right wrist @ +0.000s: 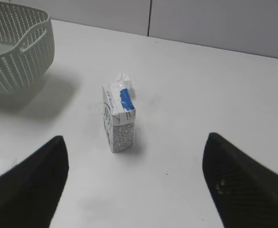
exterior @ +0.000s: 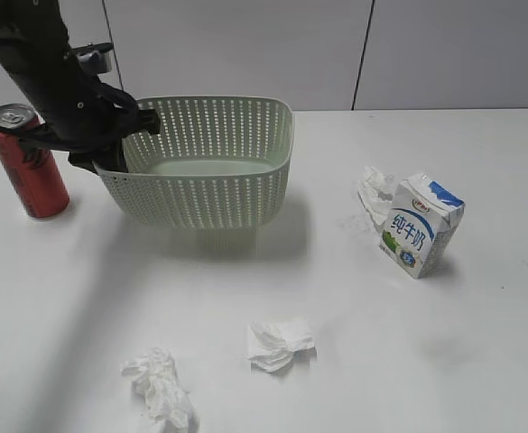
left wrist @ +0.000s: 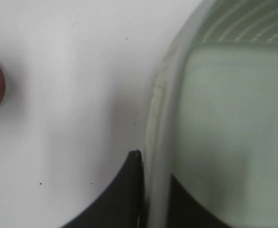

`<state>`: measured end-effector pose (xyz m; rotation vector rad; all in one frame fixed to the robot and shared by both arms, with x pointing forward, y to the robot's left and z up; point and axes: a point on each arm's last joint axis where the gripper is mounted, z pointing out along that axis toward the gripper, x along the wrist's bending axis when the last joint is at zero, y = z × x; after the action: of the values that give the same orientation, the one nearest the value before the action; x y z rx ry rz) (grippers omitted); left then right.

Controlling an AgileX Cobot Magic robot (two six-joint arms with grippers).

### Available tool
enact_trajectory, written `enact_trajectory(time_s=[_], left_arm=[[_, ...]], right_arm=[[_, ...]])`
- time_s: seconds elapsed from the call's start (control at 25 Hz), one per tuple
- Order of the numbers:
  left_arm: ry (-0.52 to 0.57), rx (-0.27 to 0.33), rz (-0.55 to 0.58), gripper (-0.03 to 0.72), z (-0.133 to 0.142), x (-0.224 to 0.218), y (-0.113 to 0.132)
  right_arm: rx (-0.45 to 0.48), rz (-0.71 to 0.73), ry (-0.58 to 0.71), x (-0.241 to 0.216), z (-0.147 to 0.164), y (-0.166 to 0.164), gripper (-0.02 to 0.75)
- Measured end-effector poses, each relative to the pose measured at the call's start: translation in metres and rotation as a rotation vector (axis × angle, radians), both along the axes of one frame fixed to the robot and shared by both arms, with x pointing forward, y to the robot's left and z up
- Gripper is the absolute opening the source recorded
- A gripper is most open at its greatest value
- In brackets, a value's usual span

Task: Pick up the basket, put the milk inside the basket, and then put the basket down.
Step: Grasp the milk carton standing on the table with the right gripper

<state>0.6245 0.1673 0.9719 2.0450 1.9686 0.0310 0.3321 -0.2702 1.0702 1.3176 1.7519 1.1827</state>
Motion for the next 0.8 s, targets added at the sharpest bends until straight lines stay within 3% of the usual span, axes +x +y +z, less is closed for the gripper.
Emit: enact_trajectory(time_s=[0.44, 0.8], left_arm=[[0.0, 0.0, 0.0, 0.006, 0.0, 0.0, 0.0], [-0.003, -0.001, 0.0, 0.006, 0.0, 0.0, 0.0]], right_arm=[[-0.144, 0.114, 0.338, 0.136, -0.011, 0.037, 0.675], [-0.17, 0.174, 0.58, 0.209, -0.049, 0.061, 0.672]])
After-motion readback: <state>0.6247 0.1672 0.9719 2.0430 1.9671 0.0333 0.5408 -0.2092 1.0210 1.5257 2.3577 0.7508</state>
